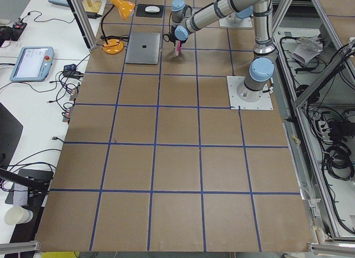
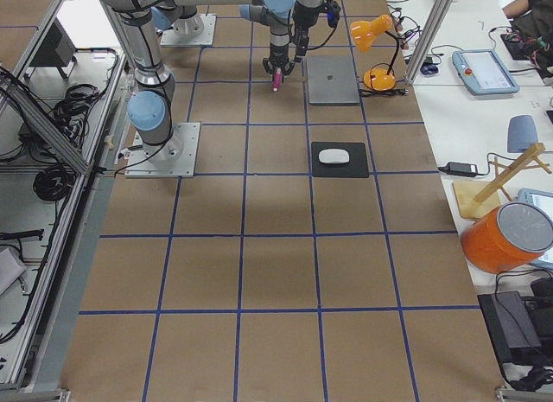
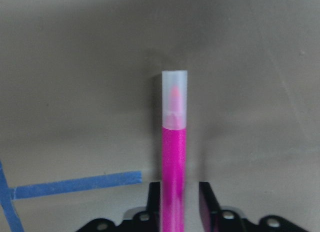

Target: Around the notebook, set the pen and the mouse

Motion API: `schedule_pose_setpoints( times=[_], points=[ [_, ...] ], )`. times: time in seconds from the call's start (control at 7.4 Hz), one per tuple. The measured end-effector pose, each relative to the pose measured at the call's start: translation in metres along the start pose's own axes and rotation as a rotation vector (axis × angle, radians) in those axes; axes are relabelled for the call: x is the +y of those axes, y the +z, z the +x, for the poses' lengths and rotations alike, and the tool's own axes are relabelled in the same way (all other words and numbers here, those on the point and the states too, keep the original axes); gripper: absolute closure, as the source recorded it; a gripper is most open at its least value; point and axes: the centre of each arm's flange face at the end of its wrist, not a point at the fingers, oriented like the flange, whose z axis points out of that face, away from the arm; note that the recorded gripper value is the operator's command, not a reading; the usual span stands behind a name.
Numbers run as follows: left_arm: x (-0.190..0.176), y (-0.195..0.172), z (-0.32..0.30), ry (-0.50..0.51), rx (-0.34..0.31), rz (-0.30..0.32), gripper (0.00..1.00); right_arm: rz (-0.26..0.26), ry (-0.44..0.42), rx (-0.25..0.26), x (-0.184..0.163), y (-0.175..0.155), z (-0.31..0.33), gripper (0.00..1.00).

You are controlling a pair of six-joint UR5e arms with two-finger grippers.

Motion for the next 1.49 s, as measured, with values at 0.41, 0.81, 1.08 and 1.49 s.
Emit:
schedule_pose_setpoints(
  times=[0.41, 0.81, 1.08, 1.49],
  points=[
    [-0.005, -0.047, 0.0, 0.338, 0.069, 0.0, 0.0, 0.032, 0.006, 0.012, -0.003, -0.005, 0.001, 0.0],
    [-0.043, -0.125, -0.01, 0.765, 0.078, 0.026, 0.0, 0.036, 0.033, 0.017, 0.0, -0.003, -0.015, 0.0],
    [-0.096, -0.198, -0.013, 1.014, 0.051, 0.037, 0.0, 0.055, 0.033, 0.02, -0.001, -0.002, -0.02, 0.0],
    [-0.185, -0.31, -0.004, 1.314, 0.004, 0.022, 0.0, 0.062, 0.033, 0.023, -0.001, 0.0, -0.021, 0.0]
  ],
)
